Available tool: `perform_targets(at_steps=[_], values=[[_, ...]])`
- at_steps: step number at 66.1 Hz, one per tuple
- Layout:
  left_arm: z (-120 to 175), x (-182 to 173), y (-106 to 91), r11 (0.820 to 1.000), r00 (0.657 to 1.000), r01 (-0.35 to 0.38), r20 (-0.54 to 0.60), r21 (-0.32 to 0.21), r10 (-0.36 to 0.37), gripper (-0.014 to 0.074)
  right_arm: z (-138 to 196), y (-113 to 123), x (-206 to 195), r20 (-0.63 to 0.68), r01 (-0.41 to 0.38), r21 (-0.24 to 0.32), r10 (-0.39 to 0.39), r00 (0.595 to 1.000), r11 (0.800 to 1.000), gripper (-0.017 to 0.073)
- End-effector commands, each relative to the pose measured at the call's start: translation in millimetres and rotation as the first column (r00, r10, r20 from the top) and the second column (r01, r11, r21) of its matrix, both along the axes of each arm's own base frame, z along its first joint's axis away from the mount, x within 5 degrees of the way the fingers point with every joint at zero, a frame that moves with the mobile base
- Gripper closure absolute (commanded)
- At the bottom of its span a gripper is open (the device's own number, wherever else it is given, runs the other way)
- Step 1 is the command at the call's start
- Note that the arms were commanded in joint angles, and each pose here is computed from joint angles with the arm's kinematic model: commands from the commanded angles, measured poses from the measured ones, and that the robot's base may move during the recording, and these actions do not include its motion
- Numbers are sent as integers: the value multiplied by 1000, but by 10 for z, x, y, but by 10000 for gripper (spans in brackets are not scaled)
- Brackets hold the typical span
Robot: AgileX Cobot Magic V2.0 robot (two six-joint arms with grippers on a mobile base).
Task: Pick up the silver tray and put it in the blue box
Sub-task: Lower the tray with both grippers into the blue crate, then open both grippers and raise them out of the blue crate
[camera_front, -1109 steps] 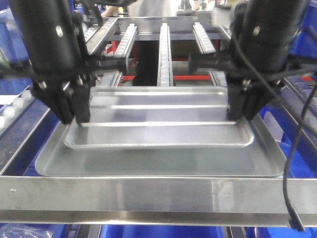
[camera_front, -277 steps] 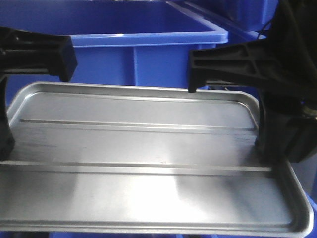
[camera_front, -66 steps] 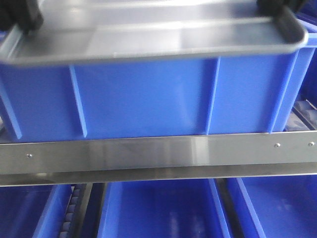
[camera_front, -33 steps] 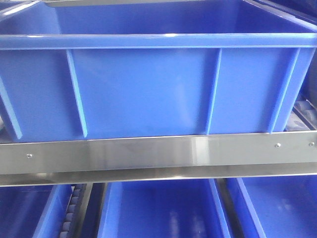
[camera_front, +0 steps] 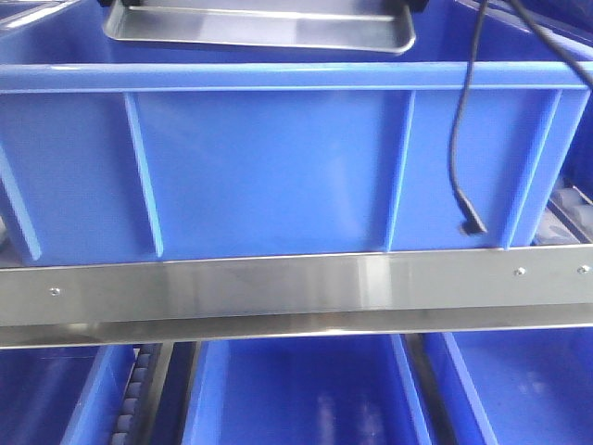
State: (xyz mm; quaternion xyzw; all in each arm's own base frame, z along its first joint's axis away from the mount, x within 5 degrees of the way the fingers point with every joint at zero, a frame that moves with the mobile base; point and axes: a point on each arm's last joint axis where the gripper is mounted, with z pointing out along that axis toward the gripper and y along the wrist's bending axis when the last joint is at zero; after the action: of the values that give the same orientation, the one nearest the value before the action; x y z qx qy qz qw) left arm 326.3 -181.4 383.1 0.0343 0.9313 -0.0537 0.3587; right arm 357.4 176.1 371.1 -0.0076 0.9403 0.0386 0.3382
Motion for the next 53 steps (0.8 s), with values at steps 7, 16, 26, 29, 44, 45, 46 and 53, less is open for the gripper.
perform_targets(at_steps=[7, 16, 26, 29, 44, 45, 46, 53], values=[[366, -94, -152, 974, 985, 96, 159, -207, -63, 601, 442, 166, -119, 190, -114, 207, 74, 979, 972, 498], [366, -94, -152, 974, 985, 96, 159, -207, -63, 601, 442, 166, -119, 189, -113, 206, 74, 979, 972, 498], [367, -93, -151, 974, 985, 95, 161, -204, -63, 601, 442, 166, -119, 189, -113, 206, 74, 979, 972, 498], [367, -93, -151, 974, 985, 95, 161, -204, -63, 601, 442, 163, -118, 189, -112, 206, 73, 979, 972, 498], [359, -92, -136, 977, 987, 79, 153, -197, -49, 362, 453, 171, -112, 203, -118, 212, 75, 976, 970, 288], [358, -91, -131, 978, 987, 74, 153, -195, -44, 338, 453, 171, -112, 203, -118, 211, 75, 976, 970, 268], [358, -89, -126, 979, 988, 68, 152, -194, -38, 307, 452, 166, -110, 202, -117, 210, 74, 976, 971, 249], [362, -71, -83, 989, 985, 49, 174, -143, -23, 244, 434, 96, -90, 185, -92, 184, 57, 981, 979, 162]])
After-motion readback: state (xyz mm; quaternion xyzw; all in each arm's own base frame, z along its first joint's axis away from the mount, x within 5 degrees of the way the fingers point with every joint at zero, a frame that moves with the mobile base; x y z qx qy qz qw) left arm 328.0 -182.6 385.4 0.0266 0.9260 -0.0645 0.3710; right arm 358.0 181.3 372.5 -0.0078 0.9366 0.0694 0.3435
